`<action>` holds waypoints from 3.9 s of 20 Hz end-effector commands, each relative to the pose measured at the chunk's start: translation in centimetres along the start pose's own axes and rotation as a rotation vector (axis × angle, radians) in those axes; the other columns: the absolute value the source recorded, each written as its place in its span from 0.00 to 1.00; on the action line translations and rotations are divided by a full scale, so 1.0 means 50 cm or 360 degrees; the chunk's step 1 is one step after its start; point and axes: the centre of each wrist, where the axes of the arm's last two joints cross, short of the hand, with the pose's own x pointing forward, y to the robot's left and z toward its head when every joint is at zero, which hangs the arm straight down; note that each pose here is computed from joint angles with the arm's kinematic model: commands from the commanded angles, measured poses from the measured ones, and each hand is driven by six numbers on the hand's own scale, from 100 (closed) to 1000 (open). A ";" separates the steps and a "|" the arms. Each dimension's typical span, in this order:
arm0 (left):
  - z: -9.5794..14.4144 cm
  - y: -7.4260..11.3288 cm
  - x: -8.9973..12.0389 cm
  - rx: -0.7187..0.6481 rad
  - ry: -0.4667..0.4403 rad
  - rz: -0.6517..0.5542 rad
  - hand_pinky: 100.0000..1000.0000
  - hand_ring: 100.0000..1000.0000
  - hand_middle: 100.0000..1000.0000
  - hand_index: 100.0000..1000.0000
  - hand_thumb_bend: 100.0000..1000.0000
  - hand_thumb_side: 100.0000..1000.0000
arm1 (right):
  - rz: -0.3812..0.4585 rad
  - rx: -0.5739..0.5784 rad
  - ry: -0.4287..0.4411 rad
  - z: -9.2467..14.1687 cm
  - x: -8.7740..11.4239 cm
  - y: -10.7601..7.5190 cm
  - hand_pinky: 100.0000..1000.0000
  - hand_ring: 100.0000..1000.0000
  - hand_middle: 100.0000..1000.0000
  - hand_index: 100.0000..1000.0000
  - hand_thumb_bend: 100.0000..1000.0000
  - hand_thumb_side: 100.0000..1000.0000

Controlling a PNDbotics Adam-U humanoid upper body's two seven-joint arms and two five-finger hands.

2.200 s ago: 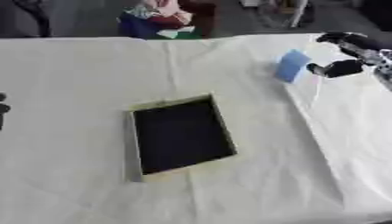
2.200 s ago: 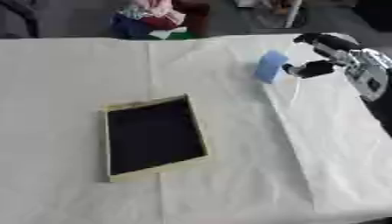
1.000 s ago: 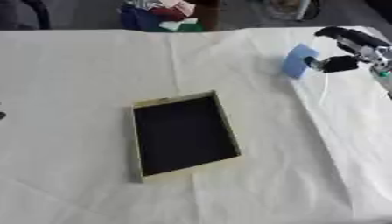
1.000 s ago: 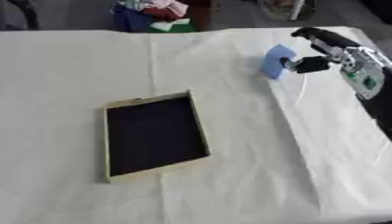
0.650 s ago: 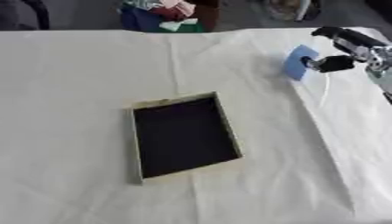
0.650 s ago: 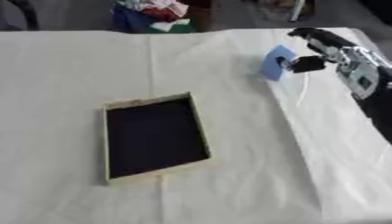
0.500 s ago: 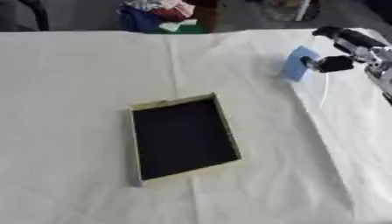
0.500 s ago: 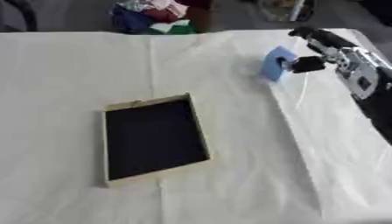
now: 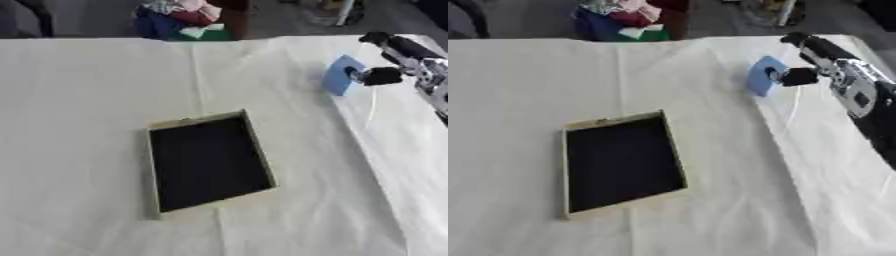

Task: Pick up objects on the table and place them in the box.

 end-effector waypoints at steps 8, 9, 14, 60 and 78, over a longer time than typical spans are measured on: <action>-0.010 0.007 0.014 0.0006 -0.0043 0.0004 0.73 0.57 0.57 0.74 0.29 0.70 | 0.0049 -0.0123 0.0085 0.017 -0.037 -0.064 0.91 1.00 0.98 1.00 0.19 0.58; -0.010 0.007 0.014 0.0005 -0.0044 0.0005 0.73 0.57 0.57 0.74 0.29 0.70 | 0.0044 -0.0117 0.0086 0.017 -0.038 -0.062 0.90 1.00 0.97 1.00 0.19 0.58; -0.012 0.005 0.015 0.0001 -0.0050 0.0011 0.73 0.56 0.57 0.74 0.29 0.71 | -0.0004 -0.0043 0.0041 0.015 -0.037 -0.047 0.86 0.95 0.90 0.98 0.15 0.59; -0.003 0.011 0.009 0.0075 -0.0024 0.0025 0.74 0.56 0.57 0.74 0.29 0.70 | 0.0063 0.0193 -0.1497 0.057 0.406 -0.065 0.65 0.65 0.38 0.78 0.00 0.19; -0.004 0.006 0.010 0.0080 -0.0025 0.0056 0.73 0.55 0.56 0.74 0.29 0.70 | 0.0238 0.0536 -0.1668 0.034 0.502 0.068 0.76 0.82 0.75 0.97 0.07 0.53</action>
